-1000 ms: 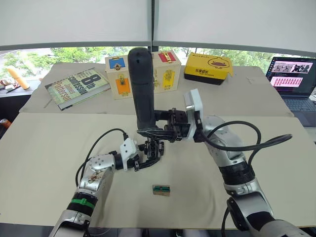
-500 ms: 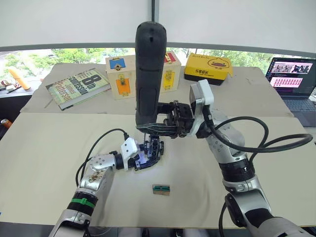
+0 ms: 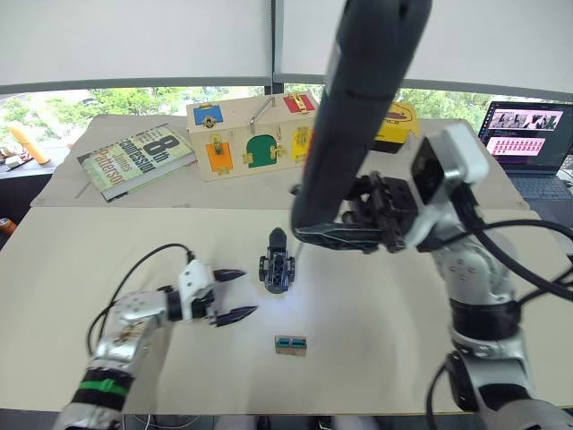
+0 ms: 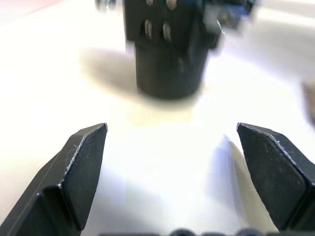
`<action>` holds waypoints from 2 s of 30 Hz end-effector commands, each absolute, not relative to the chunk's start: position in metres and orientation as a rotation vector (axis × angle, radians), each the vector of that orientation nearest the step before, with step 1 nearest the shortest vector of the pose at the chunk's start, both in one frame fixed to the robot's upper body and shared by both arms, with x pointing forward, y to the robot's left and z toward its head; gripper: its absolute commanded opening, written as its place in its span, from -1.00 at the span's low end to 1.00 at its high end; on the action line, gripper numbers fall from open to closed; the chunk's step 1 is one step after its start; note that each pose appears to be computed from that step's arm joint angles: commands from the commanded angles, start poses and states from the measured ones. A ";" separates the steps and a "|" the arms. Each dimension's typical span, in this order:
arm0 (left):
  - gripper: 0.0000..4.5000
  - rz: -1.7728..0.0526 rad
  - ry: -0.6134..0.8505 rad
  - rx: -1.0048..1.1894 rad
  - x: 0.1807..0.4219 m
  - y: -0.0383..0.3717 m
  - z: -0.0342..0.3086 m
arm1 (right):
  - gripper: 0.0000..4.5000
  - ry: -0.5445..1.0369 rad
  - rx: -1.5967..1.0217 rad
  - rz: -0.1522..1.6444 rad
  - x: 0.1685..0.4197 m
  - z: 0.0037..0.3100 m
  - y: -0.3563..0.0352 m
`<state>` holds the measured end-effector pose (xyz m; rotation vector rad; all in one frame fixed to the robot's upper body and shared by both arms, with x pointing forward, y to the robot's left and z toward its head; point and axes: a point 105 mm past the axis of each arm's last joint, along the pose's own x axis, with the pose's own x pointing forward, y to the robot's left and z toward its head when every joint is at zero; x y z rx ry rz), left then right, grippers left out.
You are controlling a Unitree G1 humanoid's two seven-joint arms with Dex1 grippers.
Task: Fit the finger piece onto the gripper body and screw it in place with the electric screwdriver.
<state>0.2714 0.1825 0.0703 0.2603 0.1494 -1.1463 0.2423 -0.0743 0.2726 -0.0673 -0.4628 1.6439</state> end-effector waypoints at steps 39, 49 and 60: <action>0.98 -1.453 0.150 0.341 0.209 0.079 0.042 | -0.14 -0.410 -0.028 1.797 0.204 0.197 -0.029; 0.98 -1.430 0.181 0.340 0.213 0.085 0.037 | -0.14 -0.395 -0.032 1.792 0.205 0.189 -0.027; 0.98 -1.416 0.190 0.324 0.216 0.086 0.037 | -0.14 -0.386 -0.057 1.773 0.209 0.188 -0.031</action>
